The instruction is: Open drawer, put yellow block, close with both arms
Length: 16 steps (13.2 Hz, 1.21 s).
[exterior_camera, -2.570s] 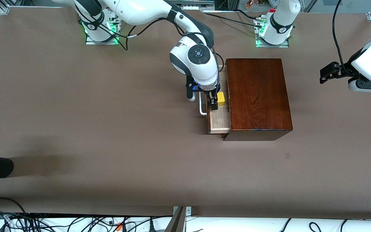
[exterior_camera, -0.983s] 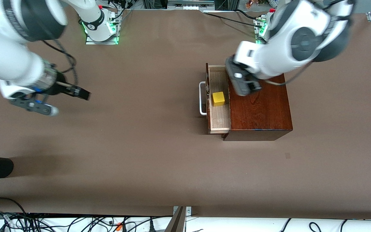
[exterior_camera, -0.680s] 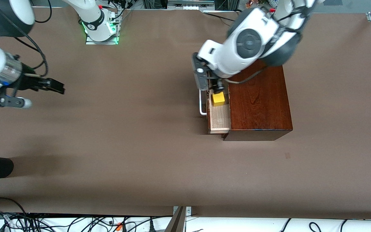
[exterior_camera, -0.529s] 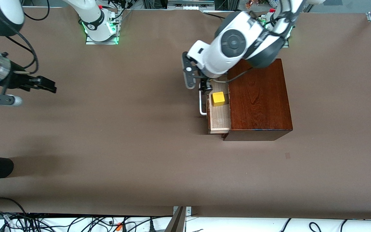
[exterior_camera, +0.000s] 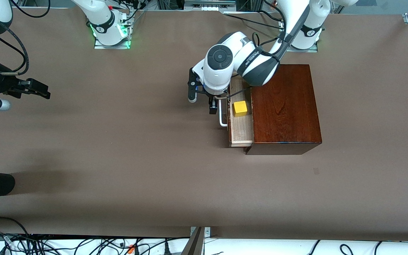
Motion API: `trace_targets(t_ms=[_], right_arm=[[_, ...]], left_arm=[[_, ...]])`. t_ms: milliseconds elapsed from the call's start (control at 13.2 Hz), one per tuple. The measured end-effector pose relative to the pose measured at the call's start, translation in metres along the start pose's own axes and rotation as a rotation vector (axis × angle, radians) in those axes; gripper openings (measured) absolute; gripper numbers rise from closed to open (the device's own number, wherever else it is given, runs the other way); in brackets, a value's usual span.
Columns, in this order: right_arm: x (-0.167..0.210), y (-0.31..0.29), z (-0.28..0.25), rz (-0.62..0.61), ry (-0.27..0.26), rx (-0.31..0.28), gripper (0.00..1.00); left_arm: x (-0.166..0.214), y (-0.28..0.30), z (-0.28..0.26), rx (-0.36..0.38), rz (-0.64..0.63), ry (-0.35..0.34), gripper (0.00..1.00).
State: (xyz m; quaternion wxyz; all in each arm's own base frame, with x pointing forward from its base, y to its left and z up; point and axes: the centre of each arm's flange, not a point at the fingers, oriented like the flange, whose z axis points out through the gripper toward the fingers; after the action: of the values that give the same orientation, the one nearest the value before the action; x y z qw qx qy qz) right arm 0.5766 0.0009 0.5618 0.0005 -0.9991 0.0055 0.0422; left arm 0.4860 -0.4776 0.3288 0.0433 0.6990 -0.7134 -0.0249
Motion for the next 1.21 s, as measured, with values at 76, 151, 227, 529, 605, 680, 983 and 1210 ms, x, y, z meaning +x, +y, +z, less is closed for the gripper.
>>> trace_targets(t_ms=[76,151,227,529,605,680,983,1210], right_arm=[[0.000,0.000,0.000,-0.001,0.000,0.000,1.00],[0.000,0.000,0.000,0.000,0.001,0.000,1.00],[0.000,0.000,-0.001,0.000,0.002,0.000,1.00],[-0.005,0.003,-0.008,0.005,0.001,0.000,1.00],[-0.006,0.004,-0.009,0.006,0.001,0.000,1.00],[-0.006,0.004,-0.009,0.007,0.000,0.000,1.00],[-0.005,0.005,-0.005,0.008,-0.009,0.000,1.00],[-0.004,0.005,-0.004,0.008,-0.011,0.000,1.00]], left_arm=[[-0.001,-0.003,0.008,0.010,0.010,-0.019,1.00],[-0.003,-0.006,0.015,0.022,0.018,-0.035,1.00],[-0.005,-0.010,0.024,0.029,0.027,-0.050,1.00],[-0.005,-0.015,0.033,0.041,0.077,-0.057,1.00],[-0.006,-0.016,0.032,0.038,0.088,-0.055,1.00],[-0.010,-0.018,0.032,0.029,0.102,-0.059,1.00],[-0.056,-0.048,0.029,-0.030,0.133,-0.105,1.00],[-0.076,-0.056,0.028,-0.063,0.127,-0.128,1.00]])
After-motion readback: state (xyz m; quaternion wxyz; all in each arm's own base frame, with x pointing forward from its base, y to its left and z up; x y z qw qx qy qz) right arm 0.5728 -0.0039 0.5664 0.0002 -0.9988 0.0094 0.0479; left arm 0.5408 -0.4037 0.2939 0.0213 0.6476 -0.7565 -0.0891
